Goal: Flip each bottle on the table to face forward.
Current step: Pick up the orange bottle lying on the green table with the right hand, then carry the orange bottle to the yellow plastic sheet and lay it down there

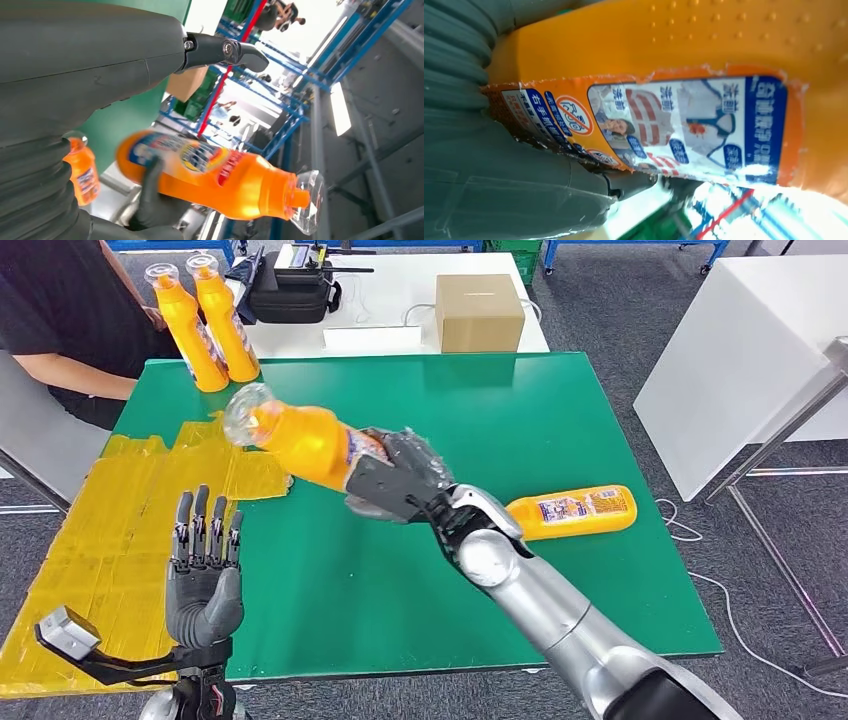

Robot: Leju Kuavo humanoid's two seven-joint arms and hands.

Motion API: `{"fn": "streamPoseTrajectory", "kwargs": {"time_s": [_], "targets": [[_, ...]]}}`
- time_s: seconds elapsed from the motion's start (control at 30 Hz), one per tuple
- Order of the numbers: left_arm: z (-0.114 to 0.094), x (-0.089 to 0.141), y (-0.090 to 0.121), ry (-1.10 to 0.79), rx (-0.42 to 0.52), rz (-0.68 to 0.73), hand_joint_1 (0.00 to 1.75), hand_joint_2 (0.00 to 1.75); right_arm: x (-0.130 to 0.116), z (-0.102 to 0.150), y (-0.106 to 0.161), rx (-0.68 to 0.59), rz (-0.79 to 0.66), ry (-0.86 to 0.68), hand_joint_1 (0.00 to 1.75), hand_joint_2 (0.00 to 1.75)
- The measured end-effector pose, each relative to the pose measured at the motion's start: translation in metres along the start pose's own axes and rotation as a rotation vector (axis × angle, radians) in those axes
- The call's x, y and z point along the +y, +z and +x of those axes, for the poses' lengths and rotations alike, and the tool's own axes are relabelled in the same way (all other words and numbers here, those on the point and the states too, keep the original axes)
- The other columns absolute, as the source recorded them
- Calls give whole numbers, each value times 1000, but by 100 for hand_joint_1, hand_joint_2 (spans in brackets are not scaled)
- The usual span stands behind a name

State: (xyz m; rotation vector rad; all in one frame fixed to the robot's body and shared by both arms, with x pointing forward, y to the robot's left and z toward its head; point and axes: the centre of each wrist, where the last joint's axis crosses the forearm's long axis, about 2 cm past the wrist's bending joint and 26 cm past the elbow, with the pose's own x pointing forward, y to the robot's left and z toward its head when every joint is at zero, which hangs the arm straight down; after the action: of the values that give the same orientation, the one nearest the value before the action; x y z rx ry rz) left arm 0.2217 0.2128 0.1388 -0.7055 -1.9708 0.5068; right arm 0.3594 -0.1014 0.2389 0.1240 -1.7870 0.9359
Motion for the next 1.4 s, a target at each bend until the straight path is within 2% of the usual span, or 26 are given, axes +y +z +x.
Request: {"fn": "streamPoseTrajectory", "kwargs": {"time_s": [0.2, 0.37, 0.77, 1.2, 1.33, 1.4], "targets": [[4, 6, 0, -6, -20, 14, 0, 175, 49, 17, -18, -4, 127, 12, 175, 175], [6, 11, -1, -14, -34, 27, 0, 175, 74, 26, -22, -13, 220, 42, 175, 175], [9, 16, 4, -25, -43, 11, 0, 175, 100, 27, -21, -3, 345, 109, 175, 175], [9, 20, 8, -24, 25, -143, 1, 175, 108, 23, -16, 12, 410, 161, 175, 175], [9, 25, 14, -26, 49, -178, 175, 175, 109, 19, -12, 4, 426, 185, 175, 175], [8, 27, 17, -28, 59, -183, 175, 175, 109, 17, -11, 1, 431, 192, 175, 175]]}}
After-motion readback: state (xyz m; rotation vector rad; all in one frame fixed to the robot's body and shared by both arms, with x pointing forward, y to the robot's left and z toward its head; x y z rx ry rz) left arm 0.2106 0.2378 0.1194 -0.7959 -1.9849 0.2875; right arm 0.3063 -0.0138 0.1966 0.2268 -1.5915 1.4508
